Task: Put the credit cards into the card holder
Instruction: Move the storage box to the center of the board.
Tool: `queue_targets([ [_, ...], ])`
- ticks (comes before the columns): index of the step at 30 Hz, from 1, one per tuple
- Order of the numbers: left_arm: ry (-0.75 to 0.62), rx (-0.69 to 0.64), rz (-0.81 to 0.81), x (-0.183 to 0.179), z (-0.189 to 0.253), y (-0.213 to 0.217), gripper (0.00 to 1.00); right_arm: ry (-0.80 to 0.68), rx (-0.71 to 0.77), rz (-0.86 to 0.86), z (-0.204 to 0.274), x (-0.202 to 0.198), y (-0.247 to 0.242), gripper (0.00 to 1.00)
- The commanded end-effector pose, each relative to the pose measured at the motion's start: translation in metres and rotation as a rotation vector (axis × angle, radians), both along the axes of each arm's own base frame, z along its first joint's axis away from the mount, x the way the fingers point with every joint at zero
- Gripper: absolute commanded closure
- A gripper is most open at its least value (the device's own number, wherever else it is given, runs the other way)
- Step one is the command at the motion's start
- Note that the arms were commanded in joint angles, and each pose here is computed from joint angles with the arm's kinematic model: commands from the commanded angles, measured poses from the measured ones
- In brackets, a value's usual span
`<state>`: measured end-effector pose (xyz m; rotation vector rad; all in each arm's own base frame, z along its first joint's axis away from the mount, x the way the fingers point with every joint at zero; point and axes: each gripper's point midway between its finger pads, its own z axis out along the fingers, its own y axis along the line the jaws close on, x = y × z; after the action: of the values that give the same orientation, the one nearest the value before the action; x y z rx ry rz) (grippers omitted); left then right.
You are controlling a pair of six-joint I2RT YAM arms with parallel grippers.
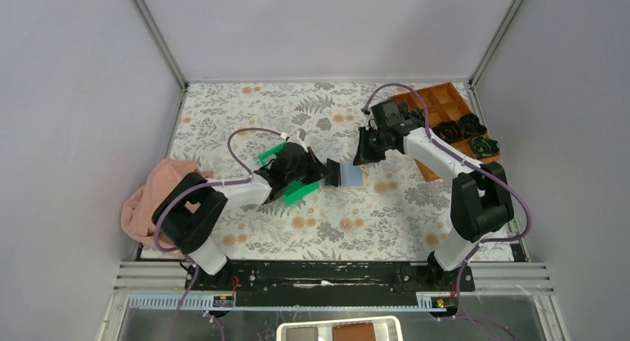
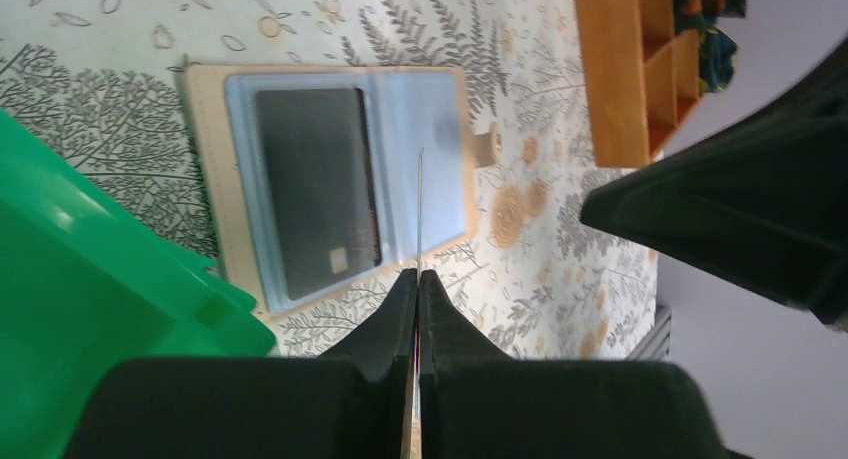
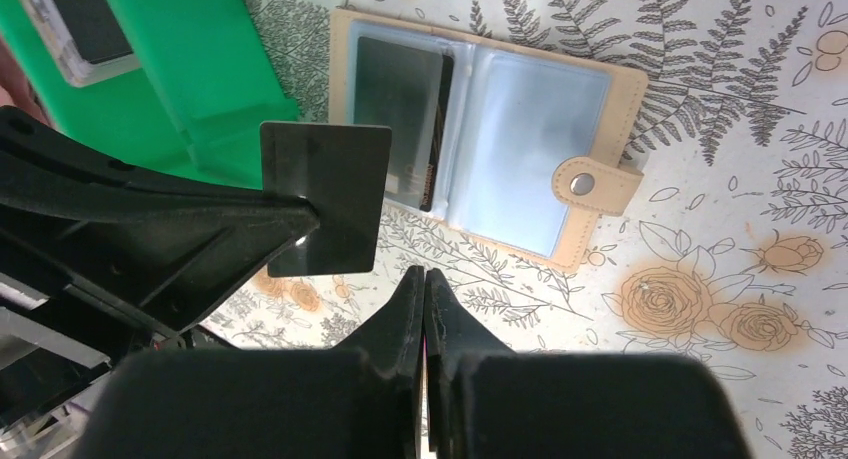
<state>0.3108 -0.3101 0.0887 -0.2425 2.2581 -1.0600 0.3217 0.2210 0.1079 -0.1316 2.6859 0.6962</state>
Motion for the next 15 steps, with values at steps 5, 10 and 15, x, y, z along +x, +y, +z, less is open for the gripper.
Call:
queue_targets([
  [5,-0.007,-0.022,0.093,0.024,-0.007,-0.016,1.00,0.037,-0.084,0.004,-0.028,-0.002,-0.007,1.00],
  [10,-0.008,-0.049,0.103,0.031,-0.009,-0.024,1.00,0.059,-0.114,0.000,-0.042,-0.003,-0.011,1.00],
  [15,-0.011,-0.059,0.116,0.035,-0.011,-0.026,1.00,0.080,-0.137,-0.005,-0.054,-0.003,-0.014,1.00],
])
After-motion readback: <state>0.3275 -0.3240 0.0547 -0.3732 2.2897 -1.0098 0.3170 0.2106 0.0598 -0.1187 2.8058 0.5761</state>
